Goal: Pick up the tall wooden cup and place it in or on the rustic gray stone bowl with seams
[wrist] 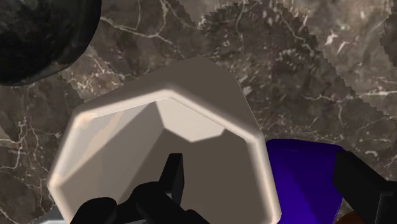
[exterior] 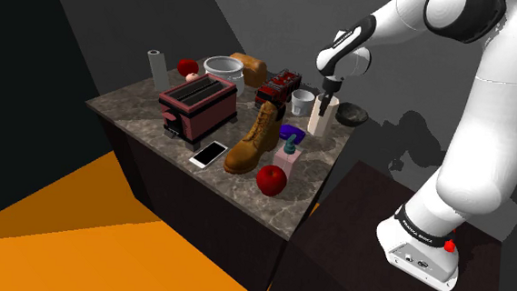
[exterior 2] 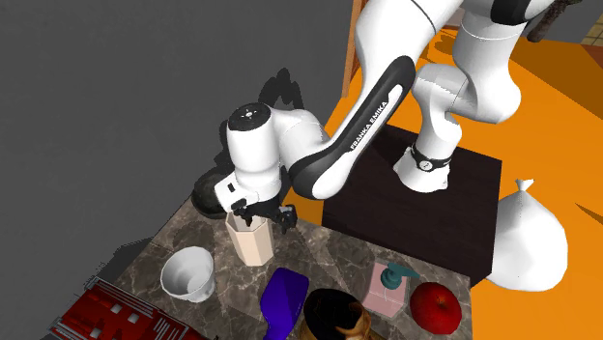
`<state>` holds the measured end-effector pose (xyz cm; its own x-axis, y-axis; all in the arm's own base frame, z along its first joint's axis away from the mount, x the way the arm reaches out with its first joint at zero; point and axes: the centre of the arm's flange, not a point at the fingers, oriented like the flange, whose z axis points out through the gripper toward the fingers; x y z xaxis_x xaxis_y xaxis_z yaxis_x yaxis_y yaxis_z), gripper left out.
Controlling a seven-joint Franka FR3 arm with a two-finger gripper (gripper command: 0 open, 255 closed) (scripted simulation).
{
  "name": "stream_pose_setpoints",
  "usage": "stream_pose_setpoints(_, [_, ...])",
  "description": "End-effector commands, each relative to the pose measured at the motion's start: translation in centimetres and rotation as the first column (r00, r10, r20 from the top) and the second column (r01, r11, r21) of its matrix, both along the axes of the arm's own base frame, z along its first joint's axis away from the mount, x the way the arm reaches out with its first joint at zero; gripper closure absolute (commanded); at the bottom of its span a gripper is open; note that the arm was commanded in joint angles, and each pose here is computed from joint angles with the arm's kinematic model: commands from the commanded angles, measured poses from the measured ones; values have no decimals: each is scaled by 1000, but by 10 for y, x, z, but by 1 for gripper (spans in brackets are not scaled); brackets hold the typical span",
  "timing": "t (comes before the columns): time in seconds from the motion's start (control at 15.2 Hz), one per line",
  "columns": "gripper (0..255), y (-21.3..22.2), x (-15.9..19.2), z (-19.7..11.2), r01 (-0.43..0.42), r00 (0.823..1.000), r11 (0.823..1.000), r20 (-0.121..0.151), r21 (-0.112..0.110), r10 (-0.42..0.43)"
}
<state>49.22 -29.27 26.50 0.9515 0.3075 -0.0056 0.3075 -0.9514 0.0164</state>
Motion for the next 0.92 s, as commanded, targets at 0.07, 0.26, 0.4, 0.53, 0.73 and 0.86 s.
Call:
stream_pose_setpoints(0.07, [0, 0, 0, 0, 0, 1000, 1000, 0, 0, 0])
stream_pose_setpoints(0.26, [0, 0, 0, 0, 0, 1000, 1000, 0, 0, 0])
stream_pose_setpoints(0.4, [255, 0, 0, 0, 0, 1000, 1000, 0, 0, 0])
stream_pose_setpoints(0.53, [255, 0, 0, 0, 0, 1000, 1000, 0, 0, 0])
stream_pose_setpoints(0.73, [255, 0, 0, 0, 0, 1000, 1000, 0, 0, 0])
stream_pose_setpoints(0.86, [255, 0, 0, 0, 0, 1000, 1000, 0, 0, 0])
